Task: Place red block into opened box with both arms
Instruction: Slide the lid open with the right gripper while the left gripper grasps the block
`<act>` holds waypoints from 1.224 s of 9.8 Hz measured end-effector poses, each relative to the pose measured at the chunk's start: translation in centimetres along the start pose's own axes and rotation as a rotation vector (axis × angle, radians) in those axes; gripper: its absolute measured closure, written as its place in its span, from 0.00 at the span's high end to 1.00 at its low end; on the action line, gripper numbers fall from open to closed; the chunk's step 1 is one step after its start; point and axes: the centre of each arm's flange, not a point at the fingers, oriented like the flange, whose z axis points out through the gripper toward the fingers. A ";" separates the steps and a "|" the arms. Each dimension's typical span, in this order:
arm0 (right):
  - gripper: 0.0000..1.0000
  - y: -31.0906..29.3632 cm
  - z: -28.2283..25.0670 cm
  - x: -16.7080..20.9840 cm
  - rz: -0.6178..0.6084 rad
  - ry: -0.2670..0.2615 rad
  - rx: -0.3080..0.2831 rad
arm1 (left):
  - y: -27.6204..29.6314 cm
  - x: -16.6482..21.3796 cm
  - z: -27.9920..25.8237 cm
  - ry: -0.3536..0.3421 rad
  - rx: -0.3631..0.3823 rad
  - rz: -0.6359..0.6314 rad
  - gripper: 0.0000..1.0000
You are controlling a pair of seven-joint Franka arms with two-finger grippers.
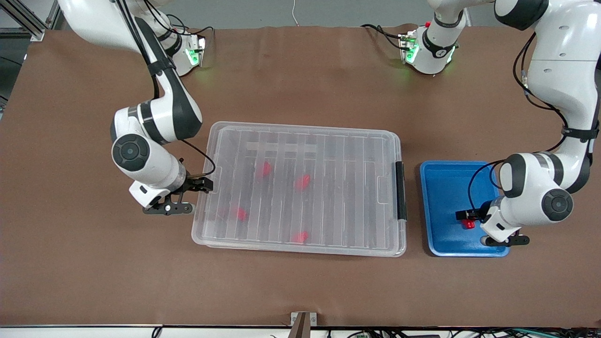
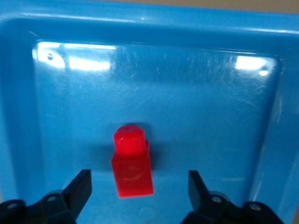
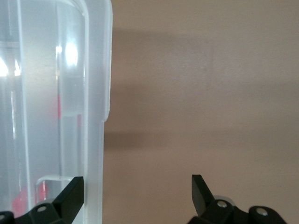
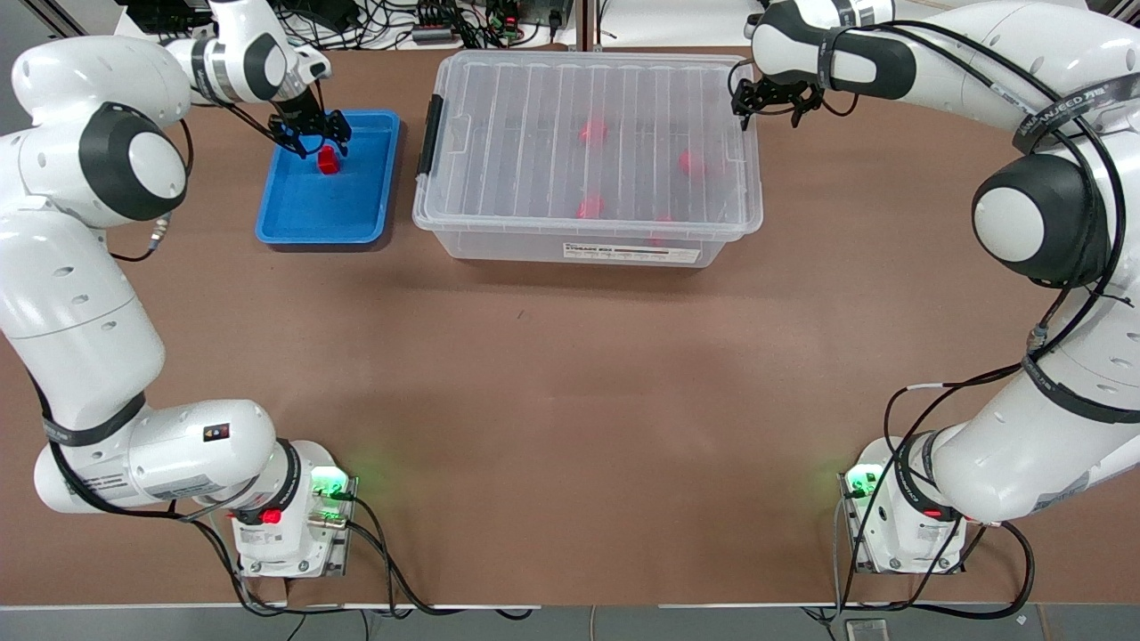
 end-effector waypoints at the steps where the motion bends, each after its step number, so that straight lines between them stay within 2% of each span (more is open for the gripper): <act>1: 1.00 1.2 0.1 0.1 0.010 -0.012 -0.020 | 0.0 0.1 1.3 0.002 -0.005 0.000 0.87; 3: 1.00 5.1 0.2 0.5 0.056 -0.048 -0.052 | -0.1 0.4 1.3 0.015 -0.006 -0.009 0.58; 4: 1.00 7.5 0.4 0.7 0.085 -0.071 -0.065 | 0.0 0.7 0.9 0.025 -0.007 -0.023 0.40; 5: 1.00 9.5 0.4 0.7 0.110 -0.091 -0.072 | 0.3 0.9 0.3 0.035 -0.009 -0.034 0.35; 7: 1.00 12.8 0.5 0.7 0.145 -0.115 -0.100 | 1.0 1.0 -2.1 0.047 -0.008 -0.031 0.35; 9: 1.00 15.1 0.4 0.9 0.165 -0.113 -0.122 | 3.3 0.2 -7.7 0.034 -0.009 0.003 0.35; 12: 1.00 17.8 0.6 0.9 0.162 -0.123 -0.139 | 12.8 -3.9 -18.6 0.037 -0.025 -0.021 0.35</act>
